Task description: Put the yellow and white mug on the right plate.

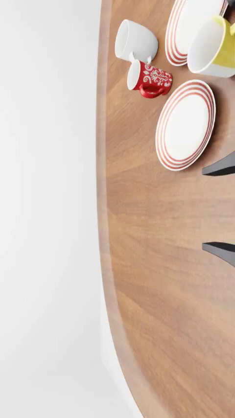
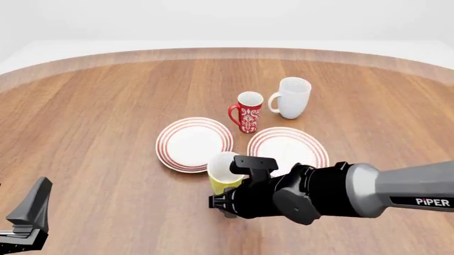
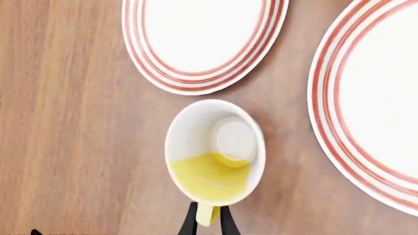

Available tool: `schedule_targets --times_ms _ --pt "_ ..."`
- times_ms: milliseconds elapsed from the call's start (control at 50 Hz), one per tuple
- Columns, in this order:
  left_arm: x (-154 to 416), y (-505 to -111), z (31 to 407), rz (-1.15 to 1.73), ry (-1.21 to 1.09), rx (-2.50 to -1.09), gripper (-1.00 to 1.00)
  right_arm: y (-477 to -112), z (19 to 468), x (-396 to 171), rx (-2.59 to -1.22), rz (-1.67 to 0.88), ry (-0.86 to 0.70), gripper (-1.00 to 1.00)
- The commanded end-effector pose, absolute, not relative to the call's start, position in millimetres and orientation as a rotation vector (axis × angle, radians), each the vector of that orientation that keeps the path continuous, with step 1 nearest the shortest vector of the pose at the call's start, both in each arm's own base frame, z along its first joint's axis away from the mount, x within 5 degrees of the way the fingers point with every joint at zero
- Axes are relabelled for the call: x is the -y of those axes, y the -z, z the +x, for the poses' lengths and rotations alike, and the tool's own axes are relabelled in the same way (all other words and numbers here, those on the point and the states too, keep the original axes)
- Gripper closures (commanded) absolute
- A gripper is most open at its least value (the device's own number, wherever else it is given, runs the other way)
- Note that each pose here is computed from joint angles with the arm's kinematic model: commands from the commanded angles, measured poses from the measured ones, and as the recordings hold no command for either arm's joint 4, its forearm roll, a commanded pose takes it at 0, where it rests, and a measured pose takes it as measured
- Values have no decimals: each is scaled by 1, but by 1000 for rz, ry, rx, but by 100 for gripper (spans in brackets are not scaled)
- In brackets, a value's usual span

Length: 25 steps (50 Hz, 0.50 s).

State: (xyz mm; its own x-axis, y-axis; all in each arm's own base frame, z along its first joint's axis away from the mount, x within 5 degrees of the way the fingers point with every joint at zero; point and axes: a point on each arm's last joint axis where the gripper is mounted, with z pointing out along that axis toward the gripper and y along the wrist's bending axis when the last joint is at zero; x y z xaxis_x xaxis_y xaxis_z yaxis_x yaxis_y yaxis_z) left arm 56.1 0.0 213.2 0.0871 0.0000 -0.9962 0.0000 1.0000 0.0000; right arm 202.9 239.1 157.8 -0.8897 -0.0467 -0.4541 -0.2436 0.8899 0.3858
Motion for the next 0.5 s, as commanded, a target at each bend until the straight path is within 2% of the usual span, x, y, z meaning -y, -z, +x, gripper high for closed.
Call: schedule_targets --times_ms 20,500 --pt "0 -213 56 0 0 -1484 -100 -155 203 -240 -2614 -190 -627 100" --pt "0 -213 56 0 0 -1484 -100 -172 204 -228 -2585 -190 -622 100"
